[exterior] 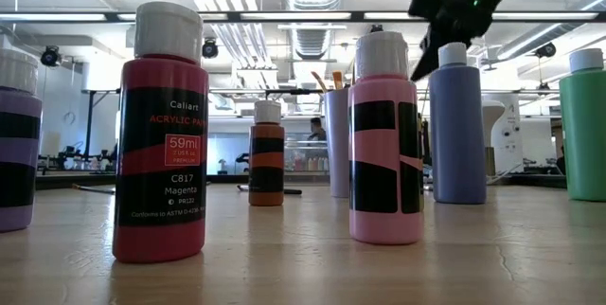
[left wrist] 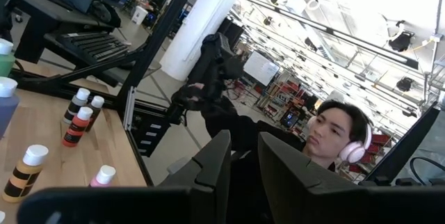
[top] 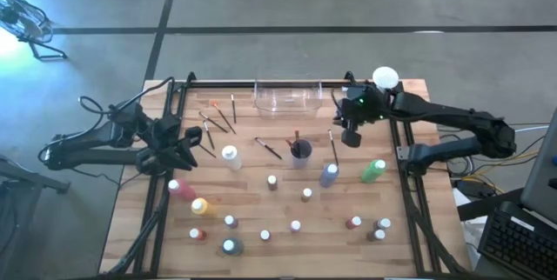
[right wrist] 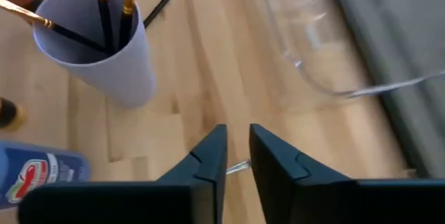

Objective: Pick & Place Paint Supplies
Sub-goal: Adjust the purple cup, then put the silver paint brush into the purple cup

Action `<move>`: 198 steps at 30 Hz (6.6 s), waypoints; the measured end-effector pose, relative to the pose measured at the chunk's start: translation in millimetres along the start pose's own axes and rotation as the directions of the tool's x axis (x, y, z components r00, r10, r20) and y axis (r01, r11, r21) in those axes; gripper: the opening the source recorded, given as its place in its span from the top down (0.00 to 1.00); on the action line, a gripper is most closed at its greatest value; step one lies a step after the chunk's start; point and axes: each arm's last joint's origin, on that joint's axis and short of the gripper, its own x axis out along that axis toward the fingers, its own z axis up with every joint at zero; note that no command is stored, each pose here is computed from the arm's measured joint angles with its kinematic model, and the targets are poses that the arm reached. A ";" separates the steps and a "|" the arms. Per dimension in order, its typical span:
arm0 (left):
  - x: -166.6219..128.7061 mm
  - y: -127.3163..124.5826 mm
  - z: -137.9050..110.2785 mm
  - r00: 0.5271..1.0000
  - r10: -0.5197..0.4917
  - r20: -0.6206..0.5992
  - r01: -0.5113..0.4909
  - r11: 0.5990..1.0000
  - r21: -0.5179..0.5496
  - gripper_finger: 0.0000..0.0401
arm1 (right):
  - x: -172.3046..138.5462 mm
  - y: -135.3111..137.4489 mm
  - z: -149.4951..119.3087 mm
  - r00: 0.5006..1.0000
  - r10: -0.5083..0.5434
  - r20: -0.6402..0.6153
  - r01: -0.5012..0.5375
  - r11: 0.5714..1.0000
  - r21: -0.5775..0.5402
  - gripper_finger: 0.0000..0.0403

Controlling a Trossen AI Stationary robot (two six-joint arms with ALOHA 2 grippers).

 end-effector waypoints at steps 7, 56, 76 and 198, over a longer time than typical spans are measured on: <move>0.0 0.1 0.0 1.000 0.000 0.000 0.000 1.000 0.000 0.80 | 38.5 -11.0 2.2 0.991 0.074 -0.115 -0.073 0.997 0.009 0.97; 0.0 0.0 0.0 1.000 0.000 0.000 0.000 1.000 0.000 0.80 | 103.3 49.3 26.3 0.899 0.347 -0.268 -0.377 0.924 -0.068 0.98; 0.1 0.1 0.0 1.000 0.000 0.000 0.000 1.000 0.000 0.80 | 105.6 52.5 38.2 0.909 0.390 -0.147 -0.406 0.908 -0.104 0.98; 0.1 0.1 0.0 1.000 0.000 0.000 0.000 1.000 0.000 0.80 | 142.1 -31.4 -54.1 0.866 -0.024 -0.499 0.347 0.748 0.566 0.81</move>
